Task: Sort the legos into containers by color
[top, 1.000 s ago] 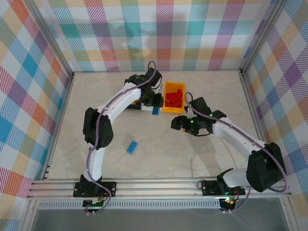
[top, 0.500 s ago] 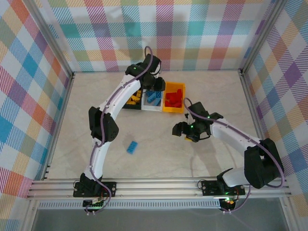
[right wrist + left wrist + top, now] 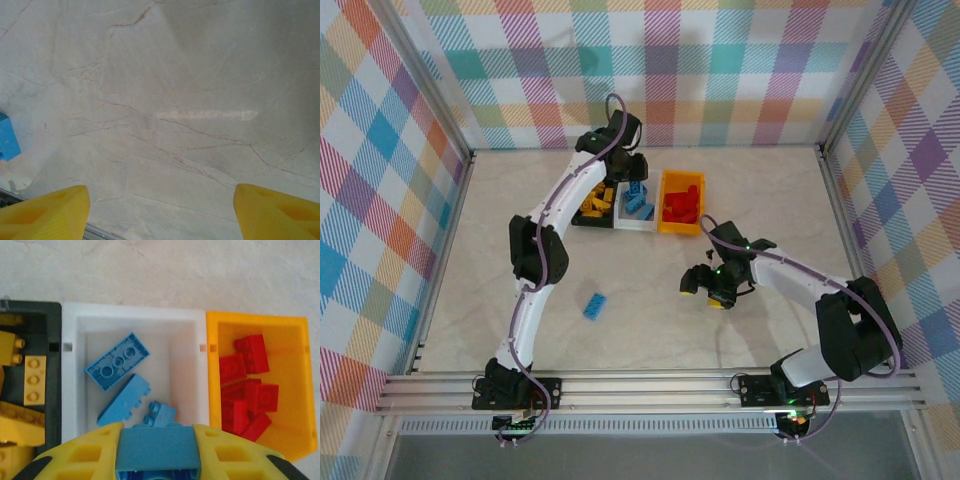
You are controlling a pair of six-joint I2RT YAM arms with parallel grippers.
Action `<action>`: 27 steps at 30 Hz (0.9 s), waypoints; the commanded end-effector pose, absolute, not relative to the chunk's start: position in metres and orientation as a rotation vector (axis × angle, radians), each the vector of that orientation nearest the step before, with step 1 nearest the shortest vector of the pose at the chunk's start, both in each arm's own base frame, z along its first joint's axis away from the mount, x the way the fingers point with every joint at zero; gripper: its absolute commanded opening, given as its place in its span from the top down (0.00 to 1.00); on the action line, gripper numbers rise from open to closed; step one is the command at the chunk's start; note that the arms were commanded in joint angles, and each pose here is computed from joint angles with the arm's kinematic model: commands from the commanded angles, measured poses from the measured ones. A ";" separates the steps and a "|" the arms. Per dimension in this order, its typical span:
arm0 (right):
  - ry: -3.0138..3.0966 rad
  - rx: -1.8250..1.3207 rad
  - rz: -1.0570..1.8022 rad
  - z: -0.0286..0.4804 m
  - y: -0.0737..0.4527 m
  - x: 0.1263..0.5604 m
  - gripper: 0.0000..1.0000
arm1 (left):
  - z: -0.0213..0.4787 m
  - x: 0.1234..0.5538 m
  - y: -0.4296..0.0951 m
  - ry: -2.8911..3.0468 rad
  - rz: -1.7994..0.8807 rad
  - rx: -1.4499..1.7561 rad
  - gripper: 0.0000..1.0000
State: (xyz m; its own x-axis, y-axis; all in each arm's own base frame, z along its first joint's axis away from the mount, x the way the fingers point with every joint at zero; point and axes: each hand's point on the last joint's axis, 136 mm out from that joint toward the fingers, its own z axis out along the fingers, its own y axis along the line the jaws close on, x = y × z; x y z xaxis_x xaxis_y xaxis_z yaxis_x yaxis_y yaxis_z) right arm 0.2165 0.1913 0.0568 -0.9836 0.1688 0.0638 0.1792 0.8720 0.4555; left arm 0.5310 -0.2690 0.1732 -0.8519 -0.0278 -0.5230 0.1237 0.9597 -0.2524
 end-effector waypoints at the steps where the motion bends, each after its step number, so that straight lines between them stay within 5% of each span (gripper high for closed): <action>1: -3.017 -0.248 -0.754 0.065 0.196 0.223 0.23 | 0.180 0.552 -0.273 2.491 -0.381 0.040 0.70; 16: -3.020 -0.134 -0.699 0.063 0.200 0.235 0.22 | 0.124 0.570 -0.281 2.532 -0.377 0.011 0.68; 27: -3.008 -0.130 -0.711 0.062 0.204 0.237 0.20 | 0.131 0.566 -0.278 2.535 -0.369 0.011 0.45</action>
State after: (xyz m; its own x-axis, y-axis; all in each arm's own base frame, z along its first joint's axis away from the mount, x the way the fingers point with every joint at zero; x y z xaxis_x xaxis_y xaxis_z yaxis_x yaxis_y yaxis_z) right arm 0.2363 0.2018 0.0562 -0.9949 0.0795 0.0614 0.0983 0.8955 0.4340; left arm 0.5615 -0.2812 0.1056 -0.8614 -0.0560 -0.5048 0.0847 0.9642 -0.2513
